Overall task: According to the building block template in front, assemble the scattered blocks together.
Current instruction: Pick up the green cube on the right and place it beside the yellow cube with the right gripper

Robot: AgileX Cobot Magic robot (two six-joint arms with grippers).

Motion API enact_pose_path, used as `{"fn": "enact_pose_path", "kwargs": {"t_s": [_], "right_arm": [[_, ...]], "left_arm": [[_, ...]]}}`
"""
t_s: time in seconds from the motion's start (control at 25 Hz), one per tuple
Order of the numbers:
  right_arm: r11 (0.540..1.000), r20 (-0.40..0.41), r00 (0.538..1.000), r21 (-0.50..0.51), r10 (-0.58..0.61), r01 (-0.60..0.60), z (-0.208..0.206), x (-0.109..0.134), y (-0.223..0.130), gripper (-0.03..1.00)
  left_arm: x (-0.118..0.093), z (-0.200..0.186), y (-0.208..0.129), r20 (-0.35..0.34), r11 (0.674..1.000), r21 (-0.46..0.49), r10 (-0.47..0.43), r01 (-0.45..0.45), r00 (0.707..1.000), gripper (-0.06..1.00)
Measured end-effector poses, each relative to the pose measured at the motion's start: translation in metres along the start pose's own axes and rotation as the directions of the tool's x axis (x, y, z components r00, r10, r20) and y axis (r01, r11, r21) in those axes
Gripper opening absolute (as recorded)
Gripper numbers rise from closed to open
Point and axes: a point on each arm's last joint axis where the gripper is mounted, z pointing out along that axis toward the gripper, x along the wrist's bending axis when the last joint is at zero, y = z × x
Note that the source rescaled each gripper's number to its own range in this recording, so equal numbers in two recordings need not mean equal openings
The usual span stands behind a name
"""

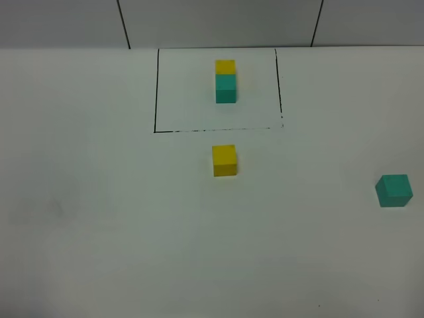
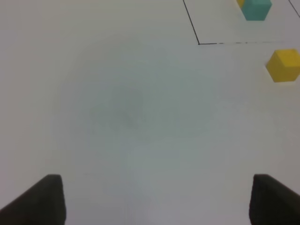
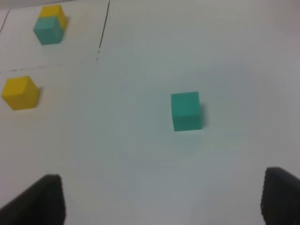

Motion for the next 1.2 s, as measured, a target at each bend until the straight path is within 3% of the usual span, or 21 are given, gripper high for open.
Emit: {"fn": "enact_pose_path", "kwargs": {"t_s": [1.2], "right_arm": [[1.000,0.000,1.000,0.000,0.000,0.000,0.0000,0.0000,0.0000,0.71]], "left_arm": [[-0.0006,0.0003,0.0001,-0.045,1.000,-0.003,-0.030,0.030,0.999,0.66]]}}
